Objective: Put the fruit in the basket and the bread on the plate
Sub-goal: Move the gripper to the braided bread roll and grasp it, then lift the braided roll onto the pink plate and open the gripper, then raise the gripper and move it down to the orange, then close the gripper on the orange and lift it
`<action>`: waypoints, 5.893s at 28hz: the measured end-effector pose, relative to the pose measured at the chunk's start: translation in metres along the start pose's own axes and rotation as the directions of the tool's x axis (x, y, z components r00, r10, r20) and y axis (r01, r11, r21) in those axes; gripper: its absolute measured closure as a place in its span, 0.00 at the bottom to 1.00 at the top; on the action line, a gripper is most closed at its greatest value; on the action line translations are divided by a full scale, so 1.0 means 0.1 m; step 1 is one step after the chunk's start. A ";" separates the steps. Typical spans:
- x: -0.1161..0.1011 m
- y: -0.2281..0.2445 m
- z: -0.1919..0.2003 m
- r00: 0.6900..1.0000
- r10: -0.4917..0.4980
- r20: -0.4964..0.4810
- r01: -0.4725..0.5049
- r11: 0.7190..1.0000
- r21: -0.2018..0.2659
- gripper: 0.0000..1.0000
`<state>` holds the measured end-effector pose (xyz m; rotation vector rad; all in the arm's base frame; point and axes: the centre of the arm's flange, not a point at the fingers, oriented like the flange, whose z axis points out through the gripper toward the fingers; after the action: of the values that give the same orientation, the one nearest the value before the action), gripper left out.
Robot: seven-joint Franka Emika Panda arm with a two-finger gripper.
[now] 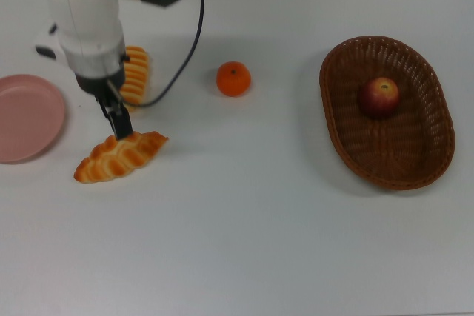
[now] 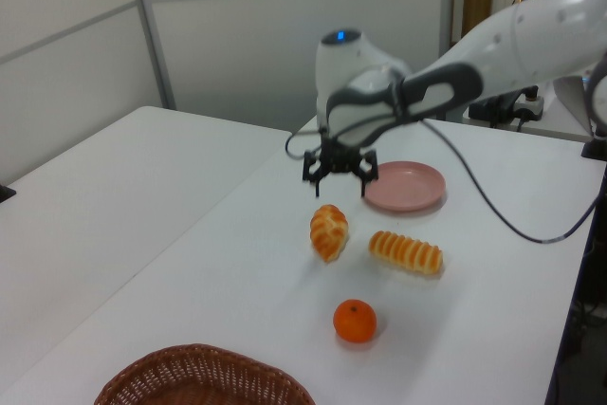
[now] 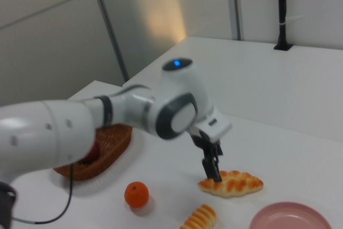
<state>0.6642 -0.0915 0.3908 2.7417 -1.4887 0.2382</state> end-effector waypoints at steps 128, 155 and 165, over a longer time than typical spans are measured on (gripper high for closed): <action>-1.47 -0.47 -0.46 0.578 -0.748 0.325 0.799 0.600 -0.042 0.00; -2.58 -0.46 0.40 0.524 -0.798 0.296 0.849 0.519 -0.105 0.00; -2.67 -0.31 0.41 0.508 -0.830 0.232 0.861 0.497 -0.107 0.00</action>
<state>0.5523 0.1441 0.3146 2.9389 0.0333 -0.1570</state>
